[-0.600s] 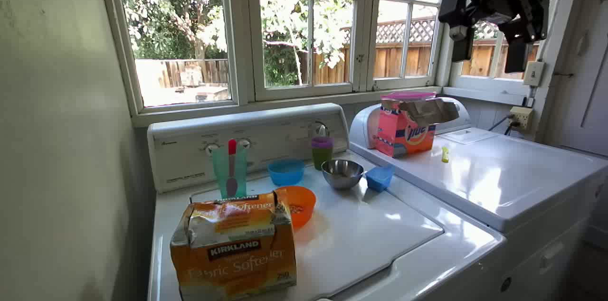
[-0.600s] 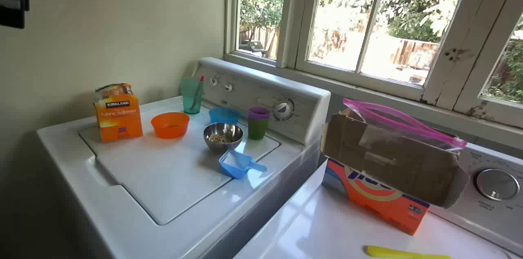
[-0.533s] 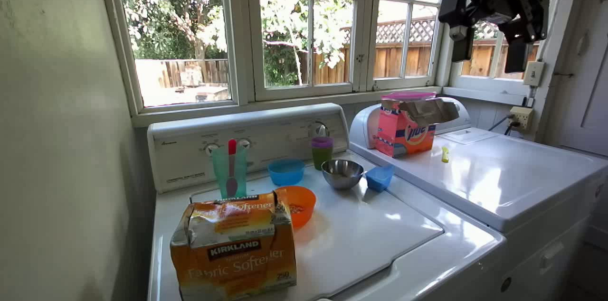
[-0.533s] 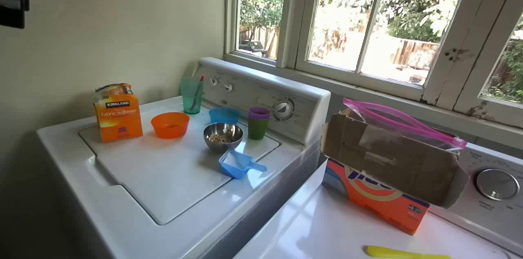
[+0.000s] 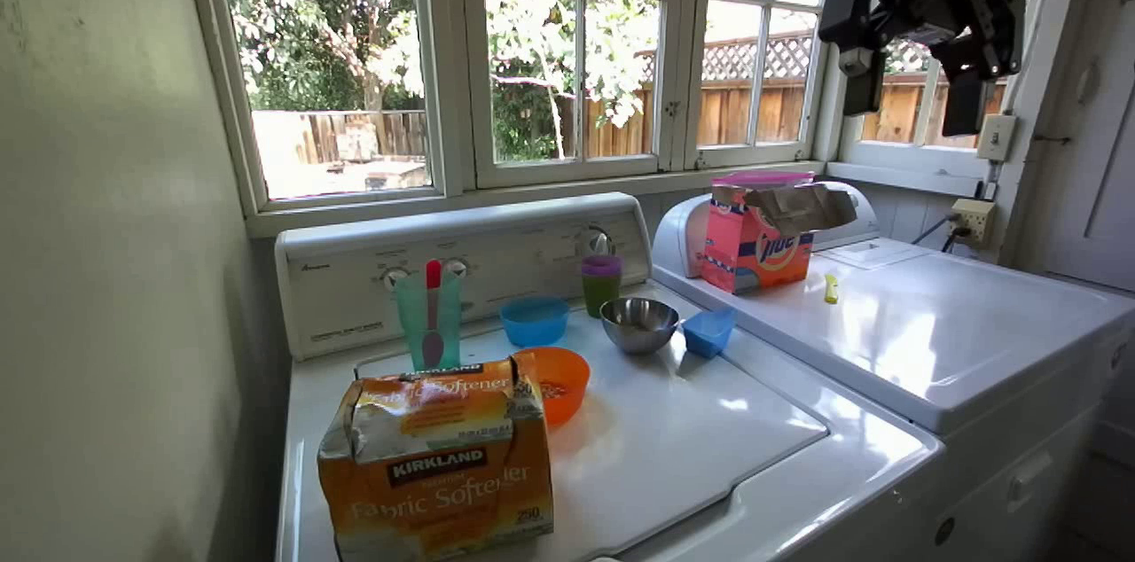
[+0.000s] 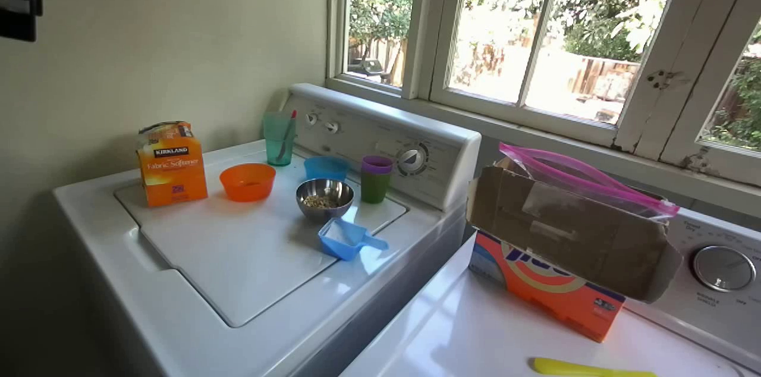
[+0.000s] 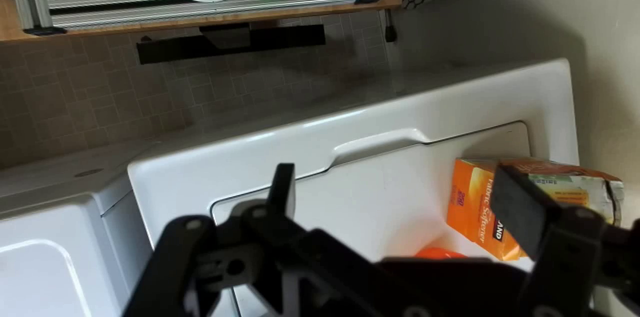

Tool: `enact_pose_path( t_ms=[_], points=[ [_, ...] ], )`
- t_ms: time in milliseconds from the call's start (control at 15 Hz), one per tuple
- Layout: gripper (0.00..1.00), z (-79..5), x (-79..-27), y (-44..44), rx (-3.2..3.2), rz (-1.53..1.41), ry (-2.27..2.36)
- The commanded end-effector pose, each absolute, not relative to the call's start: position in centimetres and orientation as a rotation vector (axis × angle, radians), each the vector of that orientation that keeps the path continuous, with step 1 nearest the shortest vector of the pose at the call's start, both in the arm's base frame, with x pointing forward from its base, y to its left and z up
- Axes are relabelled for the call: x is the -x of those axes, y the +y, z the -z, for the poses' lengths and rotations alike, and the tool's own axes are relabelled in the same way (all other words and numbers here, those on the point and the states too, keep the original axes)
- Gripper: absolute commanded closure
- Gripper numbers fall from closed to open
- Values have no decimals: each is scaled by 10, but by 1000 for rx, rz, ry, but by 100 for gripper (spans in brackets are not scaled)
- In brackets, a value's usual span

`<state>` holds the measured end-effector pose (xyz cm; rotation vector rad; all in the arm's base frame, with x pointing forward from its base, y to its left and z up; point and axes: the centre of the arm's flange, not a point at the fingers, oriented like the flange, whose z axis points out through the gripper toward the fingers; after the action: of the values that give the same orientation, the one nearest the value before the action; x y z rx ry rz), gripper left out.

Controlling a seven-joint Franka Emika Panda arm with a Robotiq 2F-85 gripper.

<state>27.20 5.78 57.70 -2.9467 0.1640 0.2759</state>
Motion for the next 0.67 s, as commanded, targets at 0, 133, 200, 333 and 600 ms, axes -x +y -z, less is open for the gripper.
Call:
enact_pose_path(
  t_ms=[0, 133, 200, 333, 600],
  points=[
    [0, -577, -272, 58, 2947, -276, 164],
    [0, -577, -282, 45, 2953, -220, 165],
    [0, -578, -287, 37, 2958, -198, 164],
    [0, -583, -301, 12, 2952, -124, 135],
    [0, -586, -334, -37, 2941, -73, 30]
  ],
)
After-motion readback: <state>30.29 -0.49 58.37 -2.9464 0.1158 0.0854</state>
